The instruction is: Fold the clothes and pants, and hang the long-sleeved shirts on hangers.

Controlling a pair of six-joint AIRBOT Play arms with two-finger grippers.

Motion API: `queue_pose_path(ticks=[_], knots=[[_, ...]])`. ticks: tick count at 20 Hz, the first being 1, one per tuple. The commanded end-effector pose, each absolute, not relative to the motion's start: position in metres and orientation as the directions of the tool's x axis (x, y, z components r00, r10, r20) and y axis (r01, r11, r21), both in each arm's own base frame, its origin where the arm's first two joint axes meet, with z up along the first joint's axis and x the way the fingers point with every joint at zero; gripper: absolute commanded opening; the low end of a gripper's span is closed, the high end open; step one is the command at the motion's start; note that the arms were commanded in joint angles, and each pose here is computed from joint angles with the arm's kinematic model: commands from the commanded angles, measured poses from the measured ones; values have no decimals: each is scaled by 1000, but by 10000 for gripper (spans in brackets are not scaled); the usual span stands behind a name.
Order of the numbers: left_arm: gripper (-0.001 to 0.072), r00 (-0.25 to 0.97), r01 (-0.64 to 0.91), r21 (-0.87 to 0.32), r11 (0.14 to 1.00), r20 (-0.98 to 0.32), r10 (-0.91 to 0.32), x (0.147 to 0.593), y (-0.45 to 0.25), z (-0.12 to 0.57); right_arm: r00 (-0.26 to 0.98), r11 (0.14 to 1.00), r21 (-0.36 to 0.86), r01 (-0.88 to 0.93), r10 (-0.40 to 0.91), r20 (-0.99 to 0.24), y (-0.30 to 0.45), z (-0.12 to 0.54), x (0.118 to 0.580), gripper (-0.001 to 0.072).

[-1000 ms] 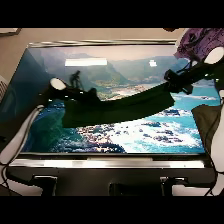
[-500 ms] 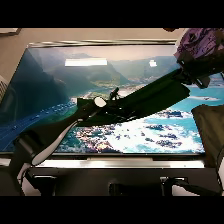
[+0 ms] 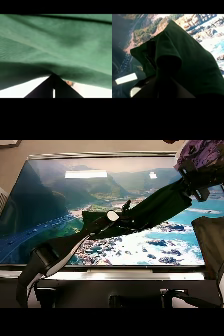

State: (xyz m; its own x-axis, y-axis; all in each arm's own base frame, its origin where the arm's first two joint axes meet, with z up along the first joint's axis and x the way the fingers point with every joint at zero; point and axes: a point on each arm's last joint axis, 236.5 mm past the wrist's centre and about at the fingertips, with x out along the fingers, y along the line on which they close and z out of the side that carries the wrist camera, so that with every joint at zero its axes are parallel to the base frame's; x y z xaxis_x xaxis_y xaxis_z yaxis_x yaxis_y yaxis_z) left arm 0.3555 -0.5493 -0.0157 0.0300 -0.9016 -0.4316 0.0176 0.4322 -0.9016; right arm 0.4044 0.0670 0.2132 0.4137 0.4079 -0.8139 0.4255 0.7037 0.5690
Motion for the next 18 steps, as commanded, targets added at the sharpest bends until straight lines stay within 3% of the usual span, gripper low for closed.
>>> queue_pose_path(ticks=[1,5,9,14,18], knots=[[16,-66,131,-858,498,-508,-859,347,-519,-8,445,674,581,456,393,-805,64,216,411,30],[16,-12,259,-694,671,-697,-717,377,-423,21,498,637,628,447,406,-766,87,223,427,30],[18,206,243,-496,834,-814,-543,424,-287,86,490,653,639,408,433,-756,160,212,437,30],[19,461,105,-468,878,-759,-460,449,-155,175,466,647,656,389,475,-746,276,172,444,30],[20,542,16,-460,888,-742,-394,440,-91,207,456,561,722,405,561,-691,370,138,442,30]])
